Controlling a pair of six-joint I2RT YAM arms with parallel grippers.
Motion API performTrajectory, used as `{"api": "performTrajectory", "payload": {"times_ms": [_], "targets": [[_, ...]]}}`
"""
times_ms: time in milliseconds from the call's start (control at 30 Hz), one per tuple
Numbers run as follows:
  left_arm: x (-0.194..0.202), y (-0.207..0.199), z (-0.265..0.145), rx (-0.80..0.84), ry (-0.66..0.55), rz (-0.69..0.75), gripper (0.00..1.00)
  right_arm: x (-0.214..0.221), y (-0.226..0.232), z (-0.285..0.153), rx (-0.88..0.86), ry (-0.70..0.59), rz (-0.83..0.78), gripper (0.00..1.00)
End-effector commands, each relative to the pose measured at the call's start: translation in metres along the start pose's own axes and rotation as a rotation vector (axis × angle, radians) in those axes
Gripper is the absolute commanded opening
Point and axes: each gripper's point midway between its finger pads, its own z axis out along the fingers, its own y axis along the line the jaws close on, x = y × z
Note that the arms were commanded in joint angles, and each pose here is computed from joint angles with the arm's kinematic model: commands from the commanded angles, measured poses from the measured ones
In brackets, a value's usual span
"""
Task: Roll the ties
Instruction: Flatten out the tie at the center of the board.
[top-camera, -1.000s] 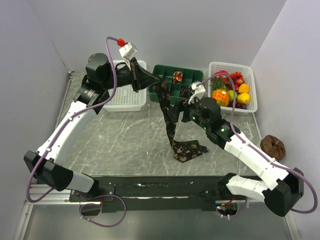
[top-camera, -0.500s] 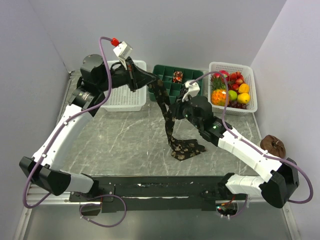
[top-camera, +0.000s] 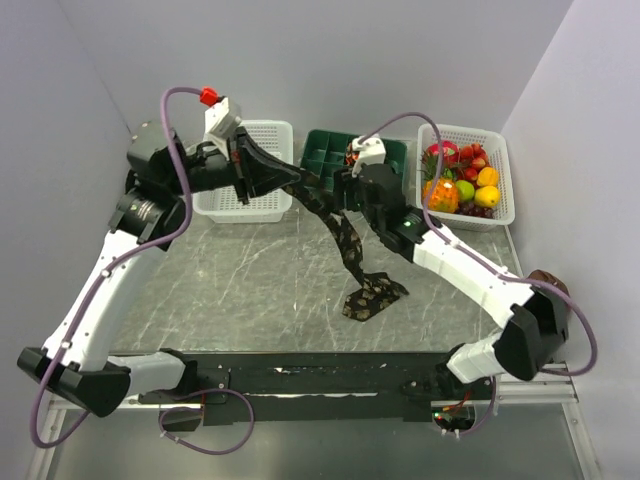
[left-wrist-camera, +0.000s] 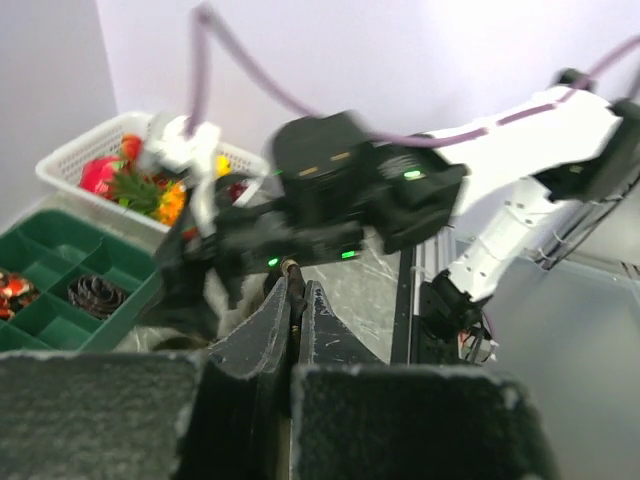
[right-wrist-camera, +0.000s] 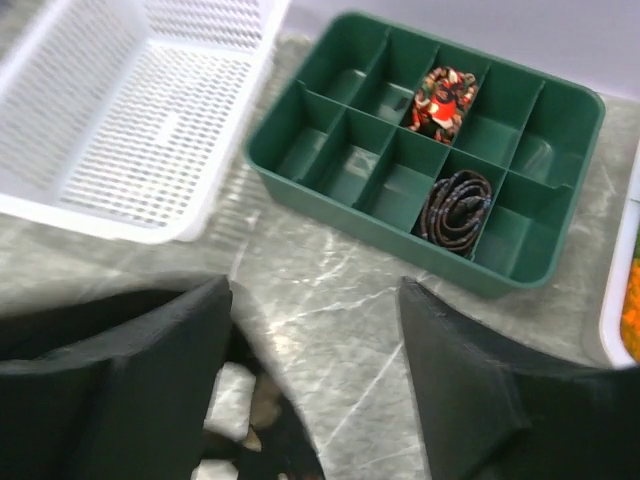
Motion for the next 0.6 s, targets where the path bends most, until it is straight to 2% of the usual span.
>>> {"api": "performTrajectory", "payload": {"times_ms": [0,67,200,267,367,400,467,500,567], "targets": [[-0.023,-0.045,-0.017,0.117,-0.032,0.109,0.01,-0.017,-0.013,0.015,0.078,-0.019,-0.056,0.79],[-0.025,-0.056,-0.022,0.149,-0.031,0.123,0.01,-0.021,-0.015,0.024,0.076,-0.015,-0.048,0.78],[-0.032,-0.07,-0.032,0.143,-0.049,0.166,0.01,-0.001,-0.027,0.049,0.084,0.059,-0.048,0.78],[-0.037,-0.071,-0.036,0.112,-0.061,0.172,0.01,0.01,-0.025,0.049,0.026,0.11,-0.022,0.79],[-0.039,-0.066,-0.037,0.072,-0.062,0.173,0.01,0.002,-0.022,0.029,-0.092,0.076,0.017,0.8],[-0.039,-0.058,-0.037,0.027,-0.067,0.162,0.01,-0.017,-0.018,0.01,-0.134,0.025,0.026,0.8],[-0.038,-0.049,-0.035,-0.008,-0.064,0.146,0.01,-0.022,-0.014,-0.012,-0.177,0.017,0.033,0.81],[-0.039,-0.039,-0.034,-0.06,-0.071,0.131,0.01,-0.038,-0.009,-0.035,-0.236,-0.031,0.047,0.82],[-0.037,-0.03,-0.032,-0.09,-0.071,0.11,0.01,-0.04,-0.004,-0.057,-0.281,-0.061,0.078,0.86]]}}
